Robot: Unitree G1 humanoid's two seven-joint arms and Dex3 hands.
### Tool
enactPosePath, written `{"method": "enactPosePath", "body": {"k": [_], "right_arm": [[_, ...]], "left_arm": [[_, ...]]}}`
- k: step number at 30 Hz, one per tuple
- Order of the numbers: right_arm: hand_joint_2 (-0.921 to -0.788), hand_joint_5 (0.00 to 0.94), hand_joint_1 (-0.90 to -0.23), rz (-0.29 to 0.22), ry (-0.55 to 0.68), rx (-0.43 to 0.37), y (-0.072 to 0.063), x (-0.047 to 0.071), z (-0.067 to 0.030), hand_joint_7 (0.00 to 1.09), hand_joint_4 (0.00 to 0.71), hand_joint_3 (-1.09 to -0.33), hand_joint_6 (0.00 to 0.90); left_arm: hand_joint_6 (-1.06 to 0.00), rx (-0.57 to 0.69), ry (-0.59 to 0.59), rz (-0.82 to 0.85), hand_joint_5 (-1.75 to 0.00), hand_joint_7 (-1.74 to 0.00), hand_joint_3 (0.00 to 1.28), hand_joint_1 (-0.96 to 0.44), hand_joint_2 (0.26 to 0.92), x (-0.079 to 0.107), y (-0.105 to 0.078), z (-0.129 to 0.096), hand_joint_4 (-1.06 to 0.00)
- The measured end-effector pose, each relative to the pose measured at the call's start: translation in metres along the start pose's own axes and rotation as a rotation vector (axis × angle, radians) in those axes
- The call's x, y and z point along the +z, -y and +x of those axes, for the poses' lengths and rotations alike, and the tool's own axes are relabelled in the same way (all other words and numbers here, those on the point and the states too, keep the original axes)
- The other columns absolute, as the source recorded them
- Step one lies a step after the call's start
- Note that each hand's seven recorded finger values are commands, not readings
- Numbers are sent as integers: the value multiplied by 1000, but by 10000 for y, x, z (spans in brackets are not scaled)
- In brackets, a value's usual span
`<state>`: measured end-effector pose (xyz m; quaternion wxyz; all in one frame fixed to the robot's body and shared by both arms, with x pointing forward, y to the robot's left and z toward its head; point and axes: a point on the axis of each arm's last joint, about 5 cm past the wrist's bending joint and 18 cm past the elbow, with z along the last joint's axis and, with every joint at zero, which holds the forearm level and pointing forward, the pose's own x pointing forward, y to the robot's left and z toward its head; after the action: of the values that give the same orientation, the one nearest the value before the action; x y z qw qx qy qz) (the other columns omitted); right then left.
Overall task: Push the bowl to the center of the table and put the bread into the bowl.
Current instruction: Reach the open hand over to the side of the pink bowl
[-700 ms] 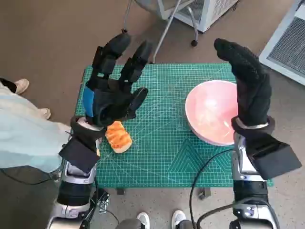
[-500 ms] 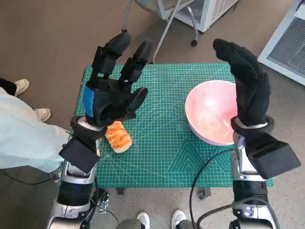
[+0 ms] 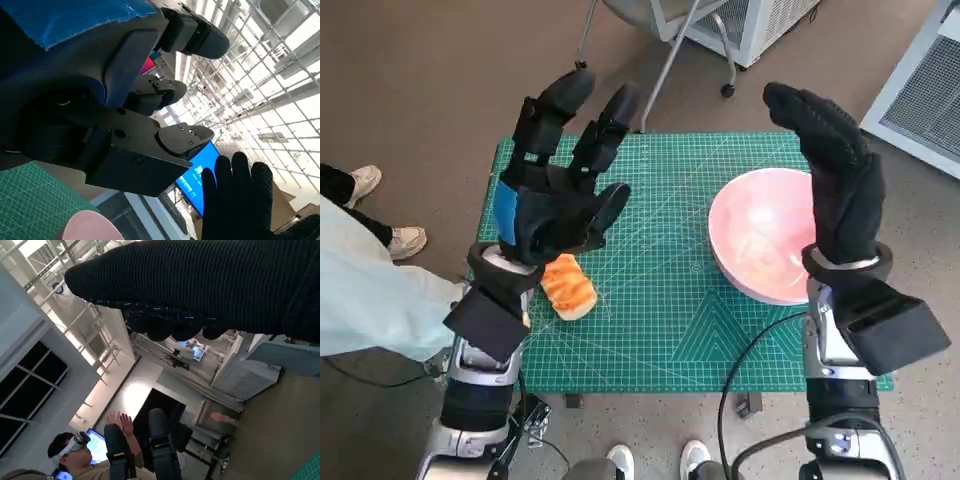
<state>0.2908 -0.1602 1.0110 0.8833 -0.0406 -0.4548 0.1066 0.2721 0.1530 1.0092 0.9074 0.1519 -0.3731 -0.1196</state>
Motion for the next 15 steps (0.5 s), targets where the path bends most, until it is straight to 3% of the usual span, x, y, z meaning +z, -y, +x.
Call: {"method": "enactPosePath", "body": {"k": [8,15], "right_arm": [[-921,3,-594,-24,0,-17,76,-2,-23,730,342,-678,37],[-921,3,-595,-122,-59,-87,386,-87,-179,709,342,-697,44]], "left_arm": [[1,0,0,-1,-2,-771,644,16,760,-1,3,0,-286],[1,3,-2,3,-3,-778,642,-2,760,-6,-10,-12,-288]]}}
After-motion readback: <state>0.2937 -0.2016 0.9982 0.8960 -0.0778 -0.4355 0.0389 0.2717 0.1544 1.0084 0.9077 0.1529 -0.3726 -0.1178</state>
